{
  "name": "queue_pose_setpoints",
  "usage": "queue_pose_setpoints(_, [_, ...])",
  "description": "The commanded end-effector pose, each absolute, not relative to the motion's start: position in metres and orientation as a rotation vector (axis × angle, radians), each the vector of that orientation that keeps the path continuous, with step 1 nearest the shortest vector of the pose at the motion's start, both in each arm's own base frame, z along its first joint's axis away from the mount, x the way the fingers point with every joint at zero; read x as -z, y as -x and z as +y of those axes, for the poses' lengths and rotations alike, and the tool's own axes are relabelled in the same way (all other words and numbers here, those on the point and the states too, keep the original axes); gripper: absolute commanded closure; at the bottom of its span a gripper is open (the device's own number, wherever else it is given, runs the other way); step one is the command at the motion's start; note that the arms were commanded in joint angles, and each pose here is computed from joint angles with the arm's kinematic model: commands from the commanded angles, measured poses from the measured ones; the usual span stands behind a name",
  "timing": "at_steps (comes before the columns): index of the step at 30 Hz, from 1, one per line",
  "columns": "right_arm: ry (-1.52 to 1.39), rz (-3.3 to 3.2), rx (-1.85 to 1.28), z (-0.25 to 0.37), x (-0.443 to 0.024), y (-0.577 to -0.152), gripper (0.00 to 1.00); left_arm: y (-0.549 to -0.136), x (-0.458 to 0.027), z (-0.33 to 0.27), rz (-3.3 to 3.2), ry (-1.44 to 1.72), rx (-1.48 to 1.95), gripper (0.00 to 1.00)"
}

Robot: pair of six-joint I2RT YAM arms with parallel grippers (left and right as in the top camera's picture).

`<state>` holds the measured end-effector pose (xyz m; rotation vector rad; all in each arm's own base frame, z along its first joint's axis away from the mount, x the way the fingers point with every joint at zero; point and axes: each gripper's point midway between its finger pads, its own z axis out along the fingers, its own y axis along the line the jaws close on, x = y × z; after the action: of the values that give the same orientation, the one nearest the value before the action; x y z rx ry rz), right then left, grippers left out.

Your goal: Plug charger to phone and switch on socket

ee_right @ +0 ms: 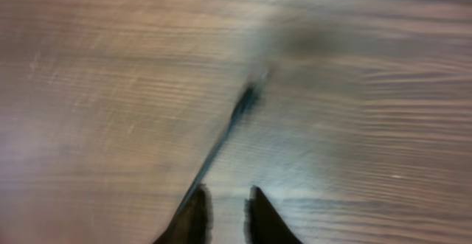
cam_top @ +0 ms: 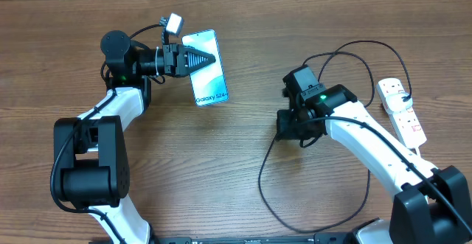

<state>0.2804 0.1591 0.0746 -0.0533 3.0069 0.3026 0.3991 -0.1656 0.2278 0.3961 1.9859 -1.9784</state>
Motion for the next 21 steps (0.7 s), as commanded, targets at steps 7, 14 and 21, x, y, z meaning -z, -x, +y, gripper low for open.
queue_pose_setpoints(7, [-0.331,2.910,-0.224,0.156,-0.060,-0.312,0.36,-0.398,-0.234,-0.161,1.979,-0.420,1.969,0.96])
queue_pose_setpoints(14, [-0.490,2.969,-0.149,0.160,-0.028,-0.304,0.43,-0.398,-0.233,-0.161,1.985,-0.412,1.974,0.96])
queue_pose_setpoints(21, [-0.586,3.043,-0.075,0.172,0.003,-0.285,0.56,-0.398,-0.233,-0.161,1.996,-0.393,1.986,0.96])
